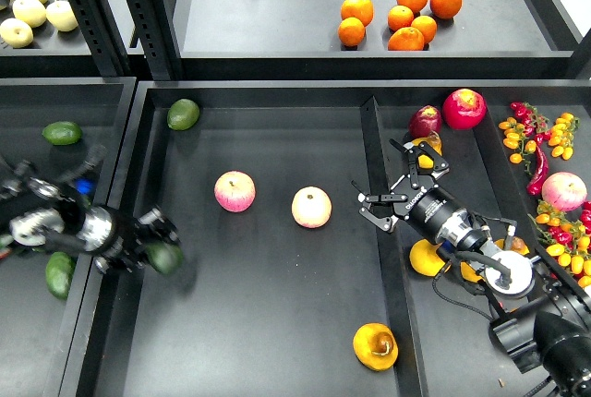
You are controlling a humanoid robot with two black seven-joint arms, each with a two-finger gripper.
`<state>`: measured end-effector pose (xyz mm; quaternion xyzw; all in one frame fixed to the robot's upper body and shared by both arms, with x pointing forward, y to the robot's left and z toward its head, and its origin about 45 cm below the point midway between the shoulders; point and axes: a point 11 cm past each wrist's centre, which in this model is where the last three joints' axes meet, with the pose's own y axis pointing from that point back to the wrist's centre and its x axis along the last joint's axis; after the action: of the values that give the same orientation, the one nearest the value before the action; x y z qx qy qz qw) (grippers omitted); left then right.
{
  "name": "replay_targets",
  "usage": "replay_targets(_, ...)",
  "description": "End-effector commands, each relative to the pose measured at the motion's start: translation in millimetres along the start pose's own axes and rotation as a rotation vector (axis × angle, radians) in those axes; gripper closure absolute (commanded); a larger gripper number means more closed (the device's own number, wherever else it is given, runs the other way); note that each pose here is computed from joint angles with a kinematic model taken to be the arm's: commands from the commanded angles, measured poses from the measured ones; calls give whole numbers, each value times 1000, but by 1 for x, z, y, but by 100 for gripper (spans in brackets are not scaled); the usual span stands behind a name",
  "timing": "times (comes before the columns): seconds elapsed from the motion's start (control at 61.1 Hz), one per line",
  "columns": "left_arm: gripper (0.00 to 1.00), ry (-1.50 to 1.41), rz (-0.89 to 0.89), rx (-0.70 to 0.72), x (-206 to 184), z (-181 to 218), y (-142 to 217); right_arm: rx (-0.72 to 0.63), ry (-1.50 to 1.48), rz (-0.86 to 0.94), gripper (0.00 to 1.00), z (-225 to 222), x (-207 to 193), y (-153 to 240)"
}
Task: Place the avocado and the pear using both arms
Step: 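Lift the avocado and carry it into the bin of green avocados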
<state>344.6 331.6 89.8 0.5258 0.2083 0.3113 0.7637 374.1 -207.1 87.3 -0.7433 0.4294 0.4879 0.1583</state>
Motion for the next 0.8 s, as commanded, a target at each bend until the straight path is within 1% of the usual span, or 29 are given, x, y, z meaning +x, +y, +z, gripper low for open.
replay_targets(0.0, 59, 35, 46, 1, 21, -9, 17, 0, 0, 0, 0, 0, 0, 0)
replay_targets(0.098, 59, 77, 78, 7, 37, -21, 30, 0, 1, -2, 0, 0, -1, 0)
replay_targets(0.245, 58, 122, 107, 16, 50, -35, 41, 0, 1, -2, 0, 0, -1, 0)
replay_targets(0.507, 58, 214, 188, 78, 77, -72, 53, 1, 0, -2, 0, 0, 0, 0)
replay_targets(0.786, 57, 247, 229, 101, 90, -89, 65, -1, -6, 5, 0, 3, 3, 3)
